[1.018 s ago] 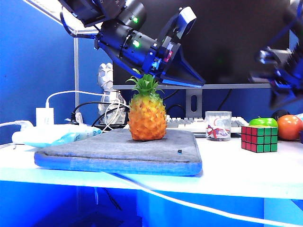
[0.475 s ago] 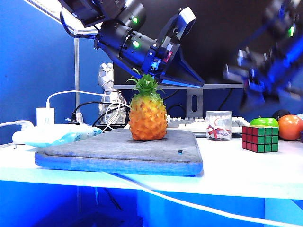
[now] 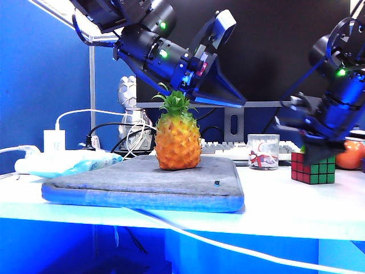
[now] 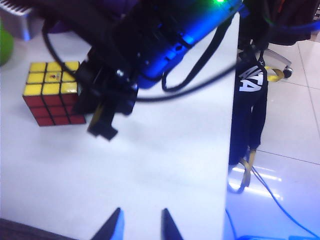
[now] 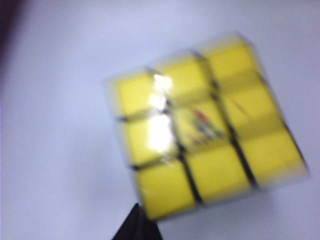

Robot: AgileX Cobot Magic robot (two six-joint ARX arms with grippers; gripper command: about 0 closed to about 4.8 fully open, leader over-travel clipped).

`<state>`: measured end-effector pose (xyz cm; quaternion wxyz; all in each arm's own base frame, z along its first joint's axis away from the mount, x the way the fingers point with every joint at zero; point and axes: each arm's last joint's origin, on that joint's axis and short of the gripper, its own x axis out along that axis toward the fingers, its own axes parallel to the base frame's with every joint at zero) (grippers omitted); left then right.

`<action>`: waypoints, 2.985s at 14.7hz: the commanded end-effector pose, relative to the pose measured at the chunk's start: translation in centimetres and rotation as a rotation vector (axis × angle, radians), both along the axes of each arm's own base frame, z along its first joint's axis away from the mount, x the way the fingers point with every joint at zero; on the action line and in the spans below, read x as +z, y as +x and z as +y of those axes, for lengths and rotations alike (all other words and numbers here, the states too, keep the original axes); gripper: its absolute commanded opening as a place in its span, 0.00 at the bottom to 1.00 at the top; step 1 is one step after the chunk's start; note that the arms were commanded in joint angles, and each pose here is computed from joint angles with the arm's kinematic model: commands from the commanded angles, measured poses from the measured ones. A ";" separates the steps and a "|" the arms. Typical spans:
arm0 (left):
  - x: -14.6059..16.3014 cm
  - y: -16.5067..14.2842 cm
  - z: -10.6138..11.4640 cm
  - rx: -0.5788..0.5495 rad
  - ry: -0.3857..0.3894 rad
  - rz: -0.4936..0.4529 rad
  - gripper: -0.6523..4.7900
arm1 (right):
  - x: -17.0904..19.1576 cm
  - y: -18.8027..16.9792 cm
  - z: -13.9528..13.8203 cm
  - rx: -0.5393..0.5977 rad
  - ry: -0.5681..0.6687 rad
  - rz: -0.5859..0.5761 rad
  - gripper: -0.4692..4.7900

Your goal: Rotate the Rubik's Cube so that its red face is facing towards you.

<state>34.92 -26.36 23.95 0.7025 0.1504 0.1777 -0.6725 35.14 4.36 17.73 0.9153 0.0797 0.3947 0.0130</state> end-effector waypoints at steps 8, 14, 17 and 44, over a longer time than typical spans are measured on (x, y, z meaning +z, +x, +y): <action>0.1 -0.1 0.0 -0.007 -0.001 0.007 0.32 | 0.7 0.1 -3.9 -0.129 -0.058 0.035 0.08; 0.1 -0.1 0.0 -0.007 0.001 0.012 0.32 | 4.2 -1.4 -3.3 -0.049 0.001 -0.011 0.08; 0.1 -0.1 0.0 -0.006 0.002 0.016 0.32 | 3.7 -1.6 -3.2 -0.031 0.011 0.035 0.08; 3.8 -6.6 -2.1 0.049 0.182 0.068 0.11 | 12.3 -13.9 -4.1 -0.112 0.025 -0.089 0.08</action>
